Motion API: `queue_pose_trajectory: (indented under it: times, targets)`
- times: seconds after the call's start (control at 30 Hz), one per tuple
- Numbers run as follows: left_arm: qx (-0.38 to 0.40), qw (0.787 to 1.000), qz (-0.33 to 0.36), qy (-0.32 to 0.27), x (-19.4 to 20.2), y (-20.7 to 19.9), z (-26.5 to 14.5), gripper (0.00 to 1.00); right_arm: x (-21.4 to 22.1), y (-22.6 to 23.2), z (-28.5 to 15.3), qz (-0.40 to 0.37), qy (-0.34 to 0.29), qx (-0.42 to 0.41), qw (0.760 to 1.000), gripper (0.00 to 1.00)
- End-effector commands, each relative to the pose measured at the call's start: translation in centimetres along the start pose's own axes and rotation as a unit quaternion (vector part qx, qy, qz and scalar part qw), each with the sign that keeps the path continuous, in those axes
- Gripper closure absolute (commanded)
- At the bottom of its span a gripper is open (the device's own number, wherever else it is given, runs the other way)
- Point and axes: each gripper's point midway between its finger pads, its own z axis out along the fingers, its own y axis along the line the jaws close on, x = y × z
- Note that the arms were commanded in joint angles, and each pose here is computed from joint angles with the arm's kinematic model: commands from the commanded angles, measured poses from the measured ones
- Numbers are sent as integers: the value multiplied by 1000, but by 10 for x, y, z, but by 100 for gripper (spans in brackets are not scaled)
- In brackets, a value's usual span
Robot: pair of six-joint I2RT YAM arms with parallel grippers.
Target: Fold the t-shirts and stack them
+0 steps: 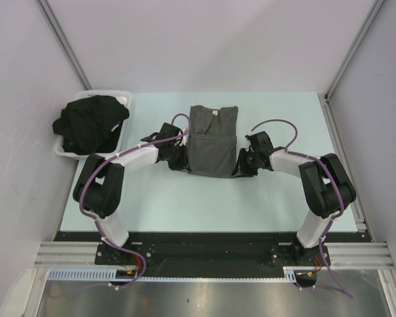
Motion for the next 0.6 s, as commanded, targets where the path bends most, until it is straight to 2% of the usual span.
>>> queue_pose_trajectory:
  times: [0.0,0.17,0.3,0.57]
  targets:
    - [9,1000,20,-19,-7,-10,-15,100,6,-8,10,0,9,13,1000,76]
    - [9,1000,19,-21,-8,-10,-15,100,8,-7,10,-2,14,9,1000,86]
    - [9,1000,18,-21,-7,-11,-15,100,9,-8,10,-2,16,9,1000,100]
    - [7,999,19,-25,1,-11,-24,100,11,-4,1,-6,22,4,1000,100]
